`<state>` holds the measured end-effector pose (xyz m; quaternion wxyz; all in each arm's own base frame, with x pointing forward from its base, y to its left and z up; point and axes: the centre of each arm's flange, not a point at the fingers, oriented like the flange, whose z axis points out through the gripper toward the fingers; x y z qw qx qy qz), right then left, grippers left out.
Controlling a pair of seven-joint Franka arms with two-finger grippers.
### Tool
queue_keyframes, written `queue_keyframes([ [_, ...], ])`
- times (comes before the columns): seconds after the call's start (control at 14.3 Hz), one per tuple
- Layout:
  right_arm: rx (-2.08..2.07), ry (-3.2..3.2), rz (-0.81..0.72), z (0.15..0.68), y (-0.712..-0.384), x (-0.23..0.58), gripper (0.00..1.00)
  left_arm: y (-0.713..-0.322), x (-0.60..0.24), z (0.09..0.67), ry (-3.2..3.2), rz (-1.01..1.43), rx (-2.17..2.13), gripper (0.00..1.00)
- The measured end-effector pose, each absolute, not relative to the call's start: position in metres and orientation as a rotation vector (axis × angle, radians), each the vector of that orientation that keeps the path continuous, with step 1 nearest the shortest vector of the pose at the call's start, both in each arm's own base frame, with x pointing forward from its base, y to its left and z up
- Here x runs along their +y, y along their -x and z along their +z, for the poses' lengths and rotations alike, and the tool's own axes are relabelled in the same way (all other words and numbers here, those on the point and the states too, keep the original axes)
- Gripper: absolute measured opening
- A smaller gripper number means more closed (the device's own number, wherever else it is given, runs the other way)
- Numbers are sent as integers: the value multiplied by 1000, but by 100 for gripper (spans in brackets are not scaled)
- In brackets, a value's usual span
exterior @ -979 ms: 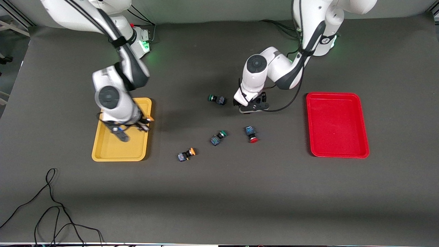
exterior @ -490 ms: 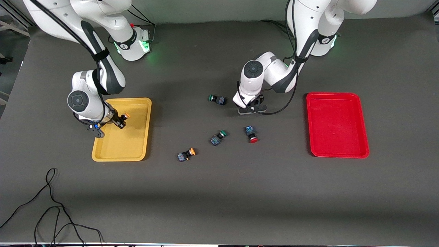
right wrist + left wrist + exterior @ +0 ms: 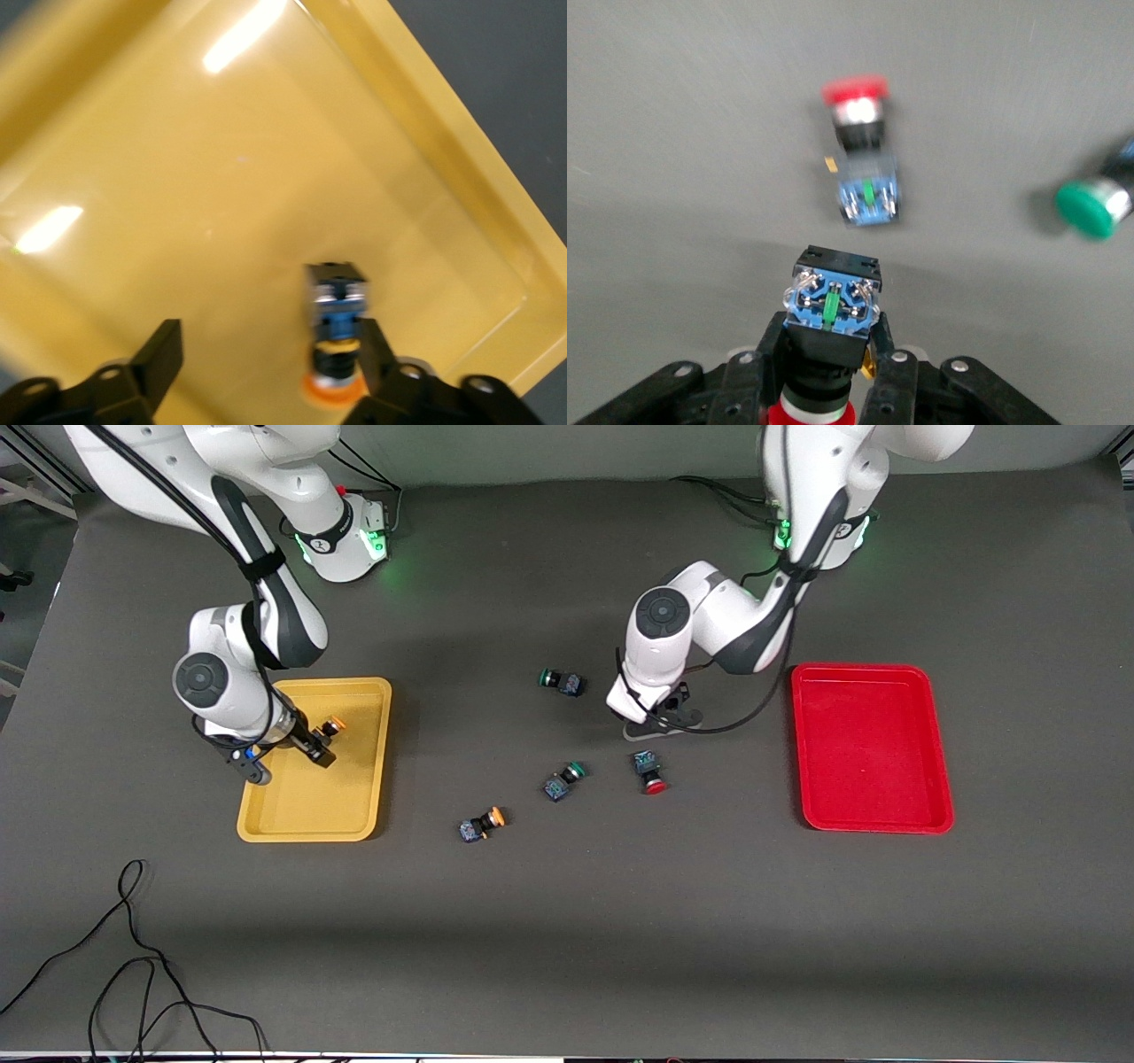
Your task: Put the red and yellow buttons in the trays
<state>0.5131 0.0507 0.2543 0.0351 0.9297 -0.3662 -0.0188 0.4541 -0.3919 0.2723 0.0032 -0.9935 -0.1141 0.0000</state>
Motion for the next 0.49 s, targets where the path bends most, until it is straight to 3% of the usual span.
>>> queue_keyframes([
  [0.07,-1146,-2900,-42,279,-530,73,100,-468,-380,299,3117,-23,-401,41],
  [0.28,-1213,-3050,-27,337,-581,152,100,-505,-295,349,3086,28,-427,41],
  [0.49,-1349,-3048,-74,321,-617,224,100,-538,-141,357,3067,171,-340,41],
])
